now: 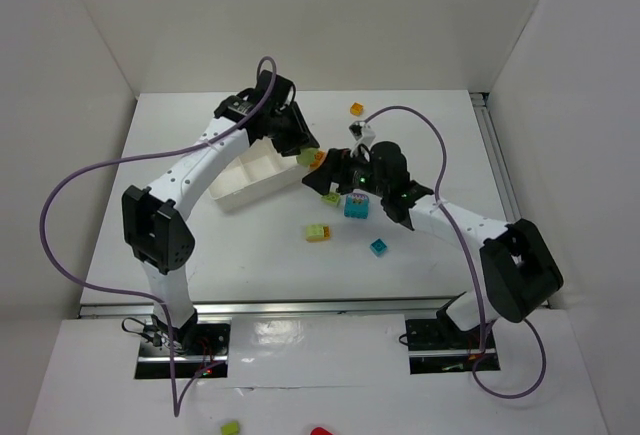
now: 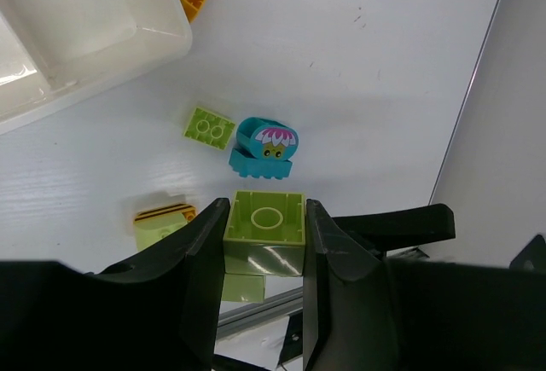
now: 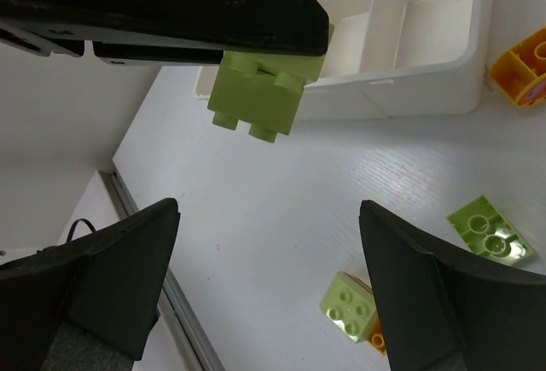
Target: Sort the legos into containers by color
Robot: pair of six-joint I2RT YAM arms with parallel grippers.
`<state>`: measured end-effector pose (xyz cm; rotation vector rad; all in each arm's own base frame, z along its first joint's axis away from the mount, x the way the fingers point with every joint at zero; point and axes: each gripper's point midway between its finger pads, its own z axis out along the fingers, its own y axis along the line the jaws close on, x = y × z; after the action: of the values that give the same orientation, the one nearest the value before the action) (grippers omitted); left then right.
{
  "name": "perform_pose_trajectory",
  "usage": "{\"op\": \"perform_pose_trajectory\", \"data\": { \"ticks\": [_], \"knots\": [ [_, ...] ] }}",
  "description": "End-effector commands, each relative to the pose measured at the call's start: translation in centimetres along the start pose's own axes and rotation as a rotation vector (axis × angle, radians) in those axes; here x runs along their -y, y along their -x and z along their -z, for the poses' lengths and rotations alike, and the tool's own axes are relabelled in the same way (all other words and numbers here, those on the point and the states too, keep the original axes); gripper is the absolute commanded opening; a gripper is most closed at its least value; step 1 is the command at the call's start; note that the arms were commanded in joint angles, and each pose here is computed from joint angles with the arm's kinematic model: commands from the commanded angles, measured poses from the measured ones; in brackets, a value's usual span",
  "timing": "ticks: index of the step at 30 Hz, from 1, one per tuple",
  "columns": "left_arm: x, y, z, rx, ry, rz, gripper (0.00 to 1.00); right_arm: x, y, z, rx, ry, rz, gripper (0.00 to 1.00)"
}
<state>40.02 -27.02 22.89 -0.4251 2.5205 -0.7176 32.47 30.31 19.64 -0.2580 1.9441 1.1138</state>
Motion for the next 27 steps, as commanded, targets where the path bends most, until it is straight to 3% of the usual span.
{"op": "perform_pose_trajectory", "data": {
  "ticks": [1, 15, 23, 27],
  "knots": [
    [1.4, 0.6, 2.3, 0.029, -0.070, -0.034, 0.00, -3.8, 4.3, -0.6, 0.124, 0.134, 0.043, 0.93],
    [0.6, 0.1, 2.0, 0.017, -0.055, -0.050, 0.00, -3.3, 6.4, -3.5, 0.197, 0.137, -0.019, 0.74],
    [0.6, 0.3, 2.4, 0.031, -0.055, -0.069, 0.00, -2.8, 6.2, -3.7, 0.205, 0.126, -0.050, 0.39],
    [0.5, 1.0, 2.6, 0.051, -0.051, -0.063, 0.00, -2.8, 5.1, -3.6, 0.176, 0.141, -0.061, 0.34]
  ]
}}
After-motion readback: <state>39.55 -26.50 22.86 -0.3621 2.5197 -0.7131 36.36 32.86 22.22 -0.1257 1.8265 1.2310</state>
